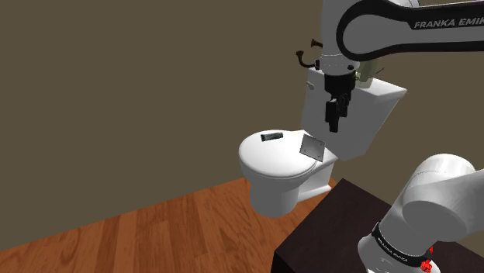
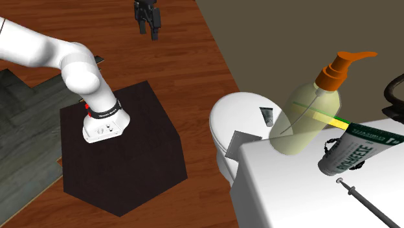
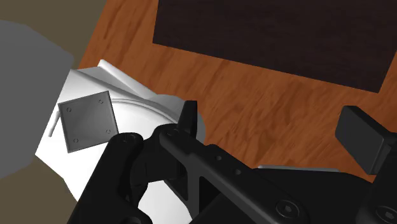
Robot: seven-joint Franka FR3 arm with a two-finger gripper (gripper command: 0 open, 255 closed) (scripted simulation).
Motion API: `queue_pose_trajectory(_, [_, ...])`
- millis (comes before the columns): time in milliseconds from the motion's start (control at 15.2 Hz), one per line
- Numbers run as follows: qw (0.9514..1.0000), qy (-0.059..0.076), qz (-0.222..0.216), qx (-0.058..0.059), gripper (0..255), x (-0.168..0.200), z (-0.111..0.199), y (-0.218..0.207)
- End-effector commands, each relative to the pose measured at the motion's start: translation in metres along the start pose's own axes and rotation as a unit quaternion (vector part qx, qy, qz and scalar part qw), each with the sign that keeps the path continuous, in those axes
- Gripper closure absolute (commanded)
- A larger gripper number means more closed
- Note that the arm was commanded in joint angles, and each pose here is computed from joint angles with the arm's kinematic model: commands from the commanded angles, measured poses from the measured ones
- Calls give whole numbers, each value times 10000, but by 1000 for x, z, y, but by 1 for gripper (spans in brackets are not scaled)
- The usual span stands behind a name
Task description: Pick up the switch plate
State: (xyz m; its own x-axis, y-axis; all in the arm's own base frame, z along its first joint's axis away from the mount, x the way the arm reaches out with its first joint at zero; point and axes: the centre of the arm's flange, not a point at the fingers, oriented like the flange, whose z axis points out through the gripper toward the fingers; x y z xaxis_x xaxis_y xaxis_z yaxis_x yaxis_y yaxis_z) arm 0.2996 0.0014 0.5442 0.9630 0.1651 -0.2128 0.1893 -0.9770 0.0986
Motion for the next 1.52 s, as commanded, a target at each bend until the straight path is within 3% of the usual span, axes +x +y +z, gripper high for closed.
queue_pose_trajectory(0, [10000, 0, 0, 0, 0, 0, 0, 0])
queue_pose_trajectory(330, [9974, -62, 651, -299, 0, 52, 43, -5])
queue_pose_trajectory(726, [9875, -135, 1428, -656, 0, 114, 96, 2])
queue_pose_trajectory(1056, [9736, -196, 2068, -950, 0, 163, 141, 17])
queue_pose_trajectory(1452, [9502, -268, 2820, -1296, 0, 219, 193, 48])
